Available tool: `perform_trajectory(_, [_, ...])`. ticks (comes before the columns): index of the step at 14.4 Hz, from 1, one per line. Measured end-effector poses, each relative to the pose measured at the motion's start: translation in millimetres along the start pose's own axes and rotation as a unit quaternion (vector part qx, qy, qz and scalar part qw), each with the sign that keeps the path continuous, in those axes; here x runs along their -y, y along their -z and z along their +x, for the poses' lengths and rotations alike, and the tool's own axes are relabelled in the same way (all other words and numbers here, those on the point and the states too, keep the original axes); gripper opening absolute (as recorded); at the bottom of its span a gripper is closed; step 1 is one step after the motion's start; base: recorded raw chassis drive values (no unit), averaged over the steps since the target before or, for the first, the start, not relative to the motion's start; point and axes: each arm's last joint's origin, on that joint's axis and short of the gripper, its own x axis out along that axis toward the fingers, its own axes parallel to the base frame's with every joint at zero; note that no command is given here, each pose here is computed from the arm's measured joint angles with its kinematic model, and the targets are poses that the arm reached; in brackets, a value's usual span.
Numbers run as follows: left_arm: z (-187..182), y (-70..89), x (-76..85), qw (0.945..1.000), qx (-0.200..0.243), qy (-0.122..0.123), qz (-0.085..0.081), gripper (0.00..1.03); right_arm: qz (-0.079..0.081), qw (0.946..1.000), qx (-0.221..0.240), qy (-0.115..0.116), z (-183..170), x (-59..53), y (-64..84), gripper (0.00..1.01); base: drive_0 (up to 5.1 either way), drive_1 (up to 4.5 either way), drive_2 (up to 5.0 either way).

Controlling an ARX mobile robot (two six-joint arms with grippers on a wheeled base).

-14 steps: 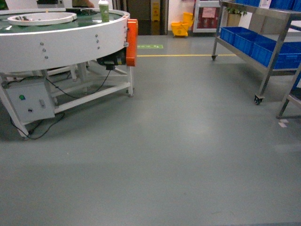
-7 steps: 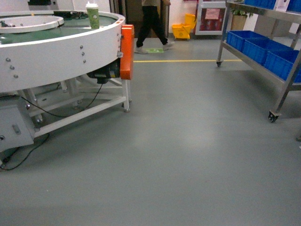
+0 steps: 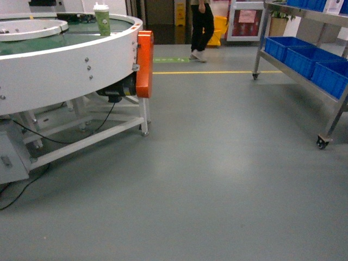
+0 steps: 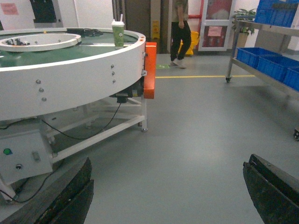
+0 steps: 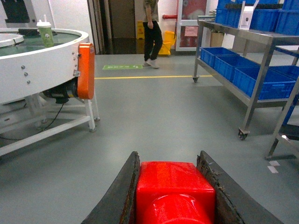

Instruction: Pick red block from blue box to shelf

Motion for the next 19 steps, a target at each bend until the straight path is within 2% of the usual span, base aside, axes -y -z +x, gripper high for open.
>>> perform_trajectory(19, [0.0, -0.1, 0.0, 1.0, 0.001, 0.0, 0.0, 0.98, 0.0, 1.0, 0.0, 0.0, 0.0, 0.0, -0.1, 0.28, 0.0, 4.22, -4.1])
